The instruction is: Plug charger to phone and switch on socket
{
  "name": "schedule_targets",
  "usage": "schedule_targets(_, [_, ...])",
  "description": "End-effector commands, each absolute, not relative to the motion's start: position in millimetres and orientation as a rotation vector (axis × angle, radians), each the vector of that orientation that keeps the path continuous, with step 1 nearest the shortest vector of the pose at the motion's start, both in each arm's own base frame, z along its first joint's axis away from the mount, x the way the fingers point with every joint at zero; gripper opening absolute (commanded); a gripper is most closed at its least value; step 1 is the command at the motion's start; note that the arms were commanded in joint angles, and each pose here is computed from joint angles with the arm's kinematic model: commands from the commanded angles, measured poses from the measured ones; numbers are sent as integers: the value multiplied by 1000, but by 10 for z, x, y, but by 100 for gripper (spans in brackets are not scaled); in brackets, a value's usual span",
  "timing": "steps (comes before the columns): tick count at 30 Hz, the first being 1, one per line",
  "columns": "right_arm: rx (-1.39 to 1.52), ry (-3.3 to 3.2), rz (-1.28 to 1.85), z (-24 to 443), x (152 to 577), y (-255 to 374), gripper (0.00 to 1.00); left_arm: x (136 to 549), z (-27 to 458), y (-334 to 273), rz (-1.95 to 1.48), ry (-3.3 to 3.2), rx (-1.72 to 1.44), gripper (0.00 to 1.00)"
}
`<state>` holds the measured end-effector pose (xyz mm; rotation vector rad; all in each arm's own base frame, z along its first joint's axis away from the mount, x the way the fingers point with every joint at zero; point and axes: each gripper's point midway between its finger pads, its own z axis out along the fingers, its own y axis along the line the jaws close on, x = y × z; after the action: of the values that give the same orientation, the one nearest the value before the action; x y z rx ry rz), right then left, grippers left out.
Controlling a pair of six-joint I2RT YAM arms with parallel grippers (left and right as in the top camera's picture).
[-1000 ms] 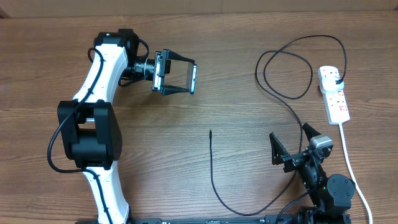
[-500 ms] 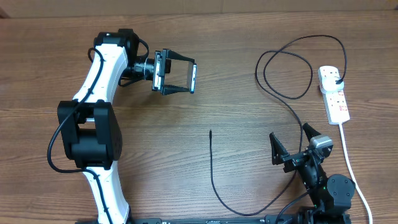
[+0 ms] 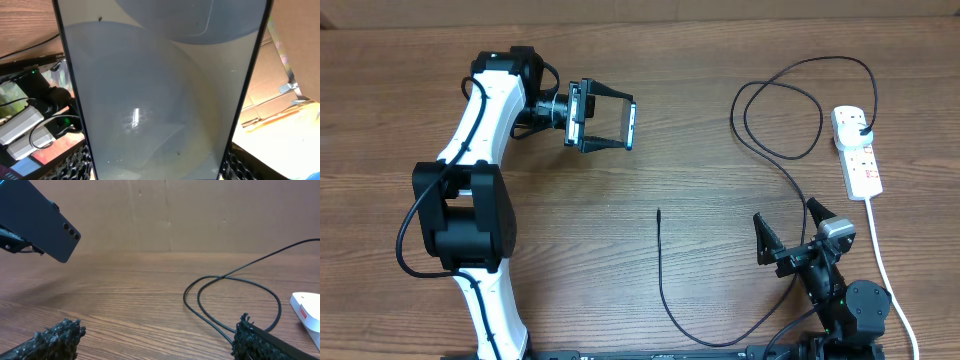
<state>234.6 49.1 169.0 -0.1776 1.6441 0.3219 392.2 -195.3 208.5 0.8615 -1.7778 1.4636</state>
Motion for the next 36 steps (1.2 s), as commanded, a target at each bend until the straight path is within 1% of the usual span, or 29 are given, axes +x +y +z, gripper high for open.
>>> schedule_targets(1, [-180, 1632, 318, 1716, 2343, 492, 100, 3988, 2241, -1950, 1542, -1746, 820, 4])
schedule_targets(24, [-180, 1632, 318, 1716, 2343, 492, 100, 3983, 2194, -1945, 1521, -1773, 828, 4])
schedule_targets(36, [-180, 1632, 318, 1716, 2343, 492, 100, 3963, 2035, -1918, 1440, -1859, 861, 4])
